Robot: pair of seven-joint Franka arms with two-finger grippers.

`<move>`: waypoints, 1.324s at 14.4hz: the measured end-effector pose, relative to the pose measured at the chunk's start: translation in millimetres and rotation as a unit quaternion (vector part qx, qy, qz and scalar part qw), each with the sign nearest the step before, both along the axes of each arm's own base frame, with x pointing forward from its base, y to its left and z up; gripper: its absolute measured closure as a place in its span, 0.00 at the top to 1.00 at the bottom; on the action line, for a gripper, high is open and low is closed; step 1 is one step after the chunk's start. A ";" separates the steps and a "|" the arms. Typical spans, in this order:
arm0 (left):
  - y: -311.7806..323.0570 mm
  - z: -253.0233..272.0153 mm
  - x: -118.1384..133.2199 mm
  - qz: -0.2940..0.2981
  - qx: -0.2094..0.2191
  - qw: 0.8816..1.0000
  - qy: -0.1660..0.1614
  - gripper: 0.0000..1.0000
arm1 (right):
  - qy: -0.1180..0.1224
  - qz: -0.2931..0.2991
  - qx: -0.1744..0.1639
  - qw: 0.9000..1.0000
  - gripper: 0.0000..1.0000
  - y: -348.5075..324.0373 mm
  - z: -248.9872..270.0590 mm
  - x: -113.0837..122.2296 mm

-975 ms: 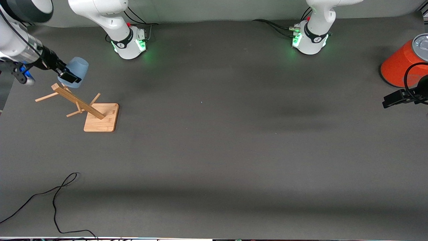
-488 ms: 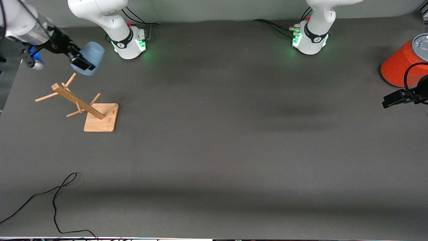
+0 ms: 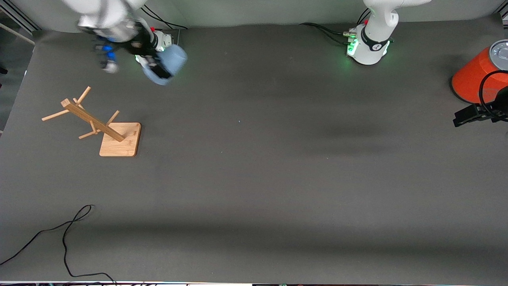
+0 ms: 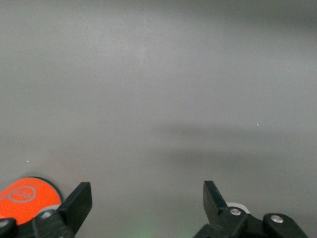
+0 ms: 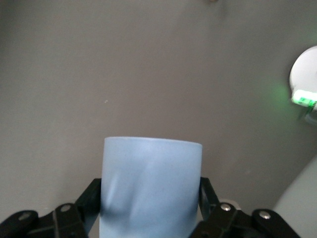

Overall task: Rotate and upright cup with both arms
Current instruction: 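Carry the cup to mid-table and lay it on its side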

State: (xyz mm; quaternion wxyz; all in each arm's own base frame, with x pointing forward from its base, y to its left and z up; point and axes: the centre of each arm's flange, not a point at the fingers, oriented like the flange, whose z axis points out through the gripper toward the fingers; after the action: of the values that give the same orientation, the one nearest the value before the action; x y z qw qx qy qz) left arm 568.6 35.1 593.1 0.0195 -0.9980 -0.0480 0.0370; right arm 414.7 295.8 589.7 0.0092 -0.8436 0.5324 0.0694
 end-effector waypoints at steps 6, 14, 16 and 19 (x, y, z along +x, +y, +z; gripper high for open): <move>-28.0 31.8 -15.9 -0.020 0.000 1.000 -0.017 1.00 | -0.005 -0.090 -0.059 0.994 0.82 174.1 -82.2 52.8; -41.3 59.1 -15.8 -0.029 0.000 0.998 -0.051 1.00 | -0.026 -0.166 -0.093 0.981 0.82 292.6 -257.0 53.0; -40.9 64.1 -13.6 -0.029 0.001 0.998 -0.064 1.00 | -0.029 -0.175 -0.102 0.979 0.82 306.2 -300.7 44.2; -37.3 65.1 -7.9 -0.026 0.001 0.996 -0.081 1.00 | -0.031 -0.185 -0.112 0.976 0.82 313.1 -345.7 38.7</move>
State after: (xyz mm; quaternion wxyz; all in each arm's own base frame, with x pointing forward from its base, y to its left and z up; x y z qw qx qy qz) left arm 560.7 -2.3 658.2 0.0174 -0.9986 -0.0233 -0.0445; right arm 453.4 608.9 244.0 -0.0557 -0.7276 0.6834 -0.0196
